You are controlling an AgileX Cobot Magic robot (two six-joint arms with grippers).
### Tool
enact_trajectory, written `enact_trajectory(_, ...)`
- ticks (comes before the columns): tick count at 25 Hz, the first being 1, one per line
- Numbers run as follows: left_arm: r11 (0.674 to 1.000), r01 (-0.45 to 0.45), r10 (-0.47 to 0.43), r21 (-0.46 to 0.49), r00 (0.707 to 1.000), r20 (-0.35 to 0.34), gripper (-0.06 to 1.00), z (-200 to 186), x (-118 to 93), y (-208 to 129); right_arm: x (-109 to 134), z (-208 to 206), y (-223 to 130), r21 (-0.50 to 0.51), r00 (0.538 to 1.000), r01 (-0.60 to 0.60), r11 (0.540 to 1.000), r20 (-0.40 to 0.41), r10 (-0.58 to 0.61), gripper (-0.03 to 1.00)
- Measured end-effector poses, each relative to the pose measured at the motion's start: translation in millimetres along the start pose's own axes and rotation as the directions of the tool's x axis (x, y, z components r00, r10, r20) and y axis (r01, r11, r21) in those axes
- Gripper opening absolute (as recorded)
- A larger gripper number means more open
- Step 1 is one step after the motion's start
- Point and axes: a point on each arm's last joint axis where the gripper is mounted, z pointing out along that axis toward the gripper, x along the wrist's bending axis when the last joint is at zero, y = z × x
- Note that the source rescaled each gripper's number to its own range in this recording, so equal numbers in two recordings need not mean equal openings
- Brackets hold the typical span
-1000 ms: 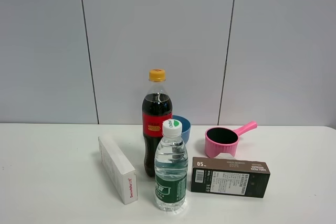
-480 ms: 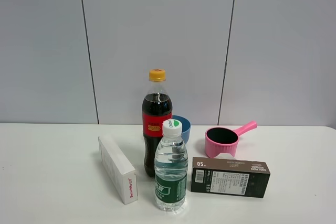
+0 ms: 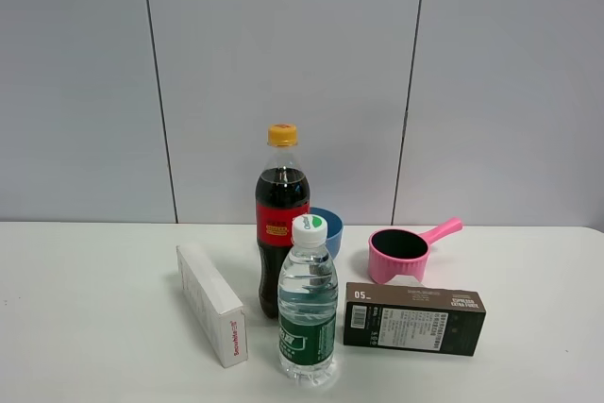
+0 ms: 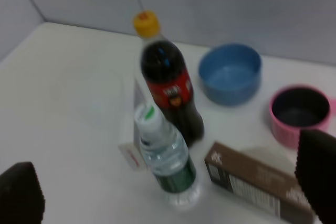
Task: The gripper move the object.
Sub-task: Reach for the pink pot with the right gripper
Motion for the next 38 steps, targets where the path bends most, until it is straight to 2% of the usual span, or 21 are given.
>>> enact_trajectory(2, 1.0, 0.0, 0.0, 0.0, 1.0, 0.0, 1.0, 0.0, 0.0, 0.0, -0.3, 2.7, 6.3, -0.028, 0.999, 0.041, 0.999, -0.022, -0.042, 1.0)
enact_trajectory(5, 1.0, 0.0, 0.0, 0.0, 1.0, 0.0, 1.0, 0.0, 0.0, 0.0, -4.8, 5.1, 10.6, -0.063, 0.999, 0.047, 0.997, 0.008, -0.046, 1.0)
enact_trajectory(10, 1.0, 0.0, 0.0, 0.0, 1.0, 0.0, 1.0, 0.0, 0.0, 0.0, -13.3, 5.1, 19.3, -0.161, 0.993, -0.085, 0.983, 0.073, 0.098, 1.0)
enact_trajectory(14, 1.0, 0.0, 0.0, 0.0, 1.0, 0.0, 1.0, 0.0, 0.0, 0.0, -19.4, 4.2, 33.8, -0.193, 0.981, -0.129, 0.973, 0.121, 0.154, 1.0)
enact_trajectory(17, 1.0, 0.0, 0.0, 0.0, 1.0, 0.0, 1.0, 0.0, 0.0, 0.0, -24.8, 8.1, 48.2, -0.143, 0.981, -0.101, 0.985, 0.152, 0.122, 1.0)
enact_trajectory(21, 1.0, 0.0, 0.0, 0.0, 1.0, 0.0, 1.0, 0.0, 0.0, 0.0, -36.8, 22.8, 59.4, -0.019, 0.982, -0.074, 0.997, 0.171, 0.076, 1.0)
enact_trajectory(24, 1.0, 0.0, 0.0, 0.0, 1.0, 0.0, 1.0, 0.0, 0.0, 0.0, -54.0, 38.1, 60.0, 0.079, 0.973, -0.055, 0.995, 0.227, 0.035, 1.0)
enact_trajectory(27, 1.0, 0.0, 0.0, 0.0, 1.0, 0.0, 1.0, 0.0, 0.0, 0.0, -67.6, 48.4, 56.0, 0.128, 0.958, -0.084, 0.988, 0.283, 0.045, 1.0)
enact_trajectory(31, 1.0, 0.0, 0.0, 0.0, 1.0, 0.0, 1.0, 0.0, 0.0, 0.0, -79.6, 60.5, 53.6, 0.116, 0.93, -0.212, 0.97, 0.328, 0.164, 1.0)
enact_trajectory(33, 1.0, 0.0, 0.0, 0.0, 1.0, 0.0, 1.0, 0.0, 0.0, 0.0, -86.4, 68.5, 50.3, 0.137, 0.92, -0.247, 0.959, 0.343, 0.188, 1.0)
enact_trajectory(38, 1.0, 0.0, 0.0, 0.0, 1.0, 0.0, 1.0, 0.0, 0.0, 0.0, -104.9, 86.1, 37.6, 0.256, 0.912, -0.231, 0.939, 0.394, 0.117, 1.0)
